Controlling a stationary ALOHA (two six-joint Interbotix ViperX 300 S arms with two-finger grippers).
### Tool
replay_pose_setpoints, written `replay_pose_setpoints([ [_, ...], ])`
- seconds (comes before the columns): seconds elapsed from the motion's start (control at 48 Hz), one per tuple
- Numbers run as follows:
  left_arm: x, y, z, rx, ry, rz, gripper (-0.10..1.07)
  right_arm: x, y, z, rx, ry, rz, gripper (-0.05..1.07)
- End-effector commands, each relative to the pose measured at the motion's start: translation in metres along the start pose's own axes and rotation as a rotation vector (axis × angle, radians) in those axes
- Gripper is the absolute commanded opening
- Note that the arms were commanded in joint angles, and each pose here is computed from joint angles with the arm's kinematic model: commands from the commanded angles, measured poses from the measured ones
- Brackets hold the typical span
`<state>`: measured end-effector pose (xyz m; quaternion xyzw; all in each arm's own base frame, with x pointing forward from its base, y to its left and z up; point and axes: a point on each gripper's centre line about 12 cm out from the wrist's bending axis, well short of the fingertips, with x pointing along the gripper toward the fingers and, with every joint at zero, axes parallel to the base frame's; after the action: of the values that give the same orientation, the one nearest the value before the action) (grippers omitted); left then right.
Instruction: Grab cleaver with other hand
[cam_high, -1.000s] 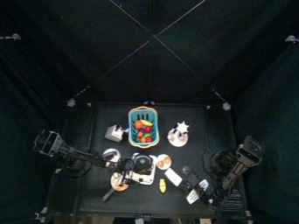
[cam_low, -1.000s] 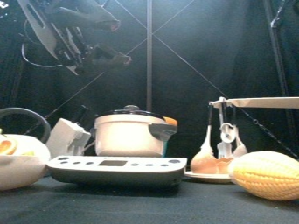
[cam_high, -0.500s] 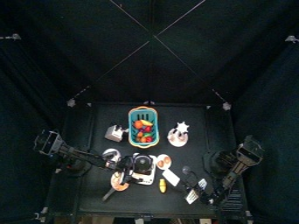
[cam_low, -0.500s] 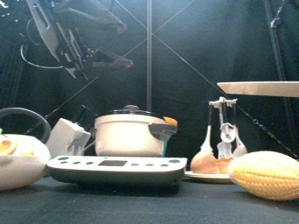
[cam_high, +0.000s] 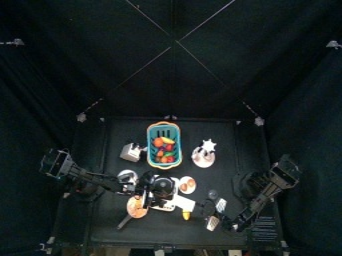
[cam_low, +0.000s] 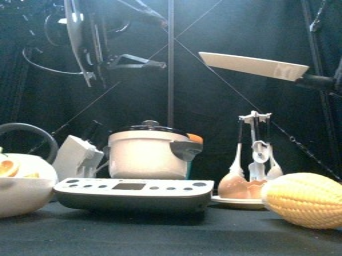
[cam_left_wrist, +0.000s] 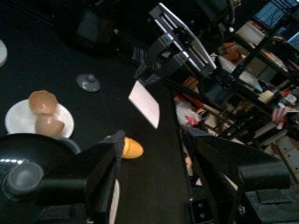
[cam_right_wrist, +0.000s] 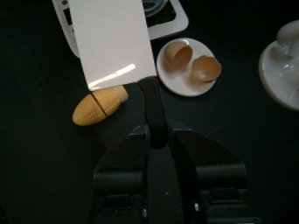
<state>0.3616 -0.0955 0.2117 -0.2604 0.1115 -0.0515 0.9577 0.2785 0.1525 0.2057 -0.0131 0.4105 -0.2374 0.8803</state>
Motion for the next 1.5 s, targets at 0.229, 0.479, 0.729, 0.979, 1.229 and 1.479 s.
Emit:
replay_pose_setpoints([
  [0.229, 0.018, 0.002, 0.001, -0.139, -0.041, 0.049, 0.90, 0.005, -0.004, 0.020, -0.042, -0.023, -0.097, 0.40],
  [0.479, 0.011, 0.010, 0.004, -0.171, -0.092, 0.074, 0.90, 0.005, -0.004, 0.020, -0.052, -0.028, -0.106, 0.40],
  [0.729, -0.006, 0.018, 0.003, -0.194, -0.097, 0.095, 0.90, -0.002, -0.001, 0.018, -0.054, -0.027, -0.104, 0.40],
  [0.979, 0.010, 0.018, -0.001, -0.193, -0.089, 0.102, 0.90, -0.002, -0.003, 0.025, -0.064, -0.069, -0.114, 0.40],
  [1.229, 0.019, 0.022, 0.003, -0.196, -0.102, 0.114, 0.87, 0.000, -0.001, 0.028, -0.073, -0.087, -0.117, 0.40],
  [1.479, 0.024, 0.025, 0.000, -0.209, -0.098, 0.129, 0.65, 0.001, -0.002, 0.031, -0.077, -0.100, -0.122, 0.40],
])
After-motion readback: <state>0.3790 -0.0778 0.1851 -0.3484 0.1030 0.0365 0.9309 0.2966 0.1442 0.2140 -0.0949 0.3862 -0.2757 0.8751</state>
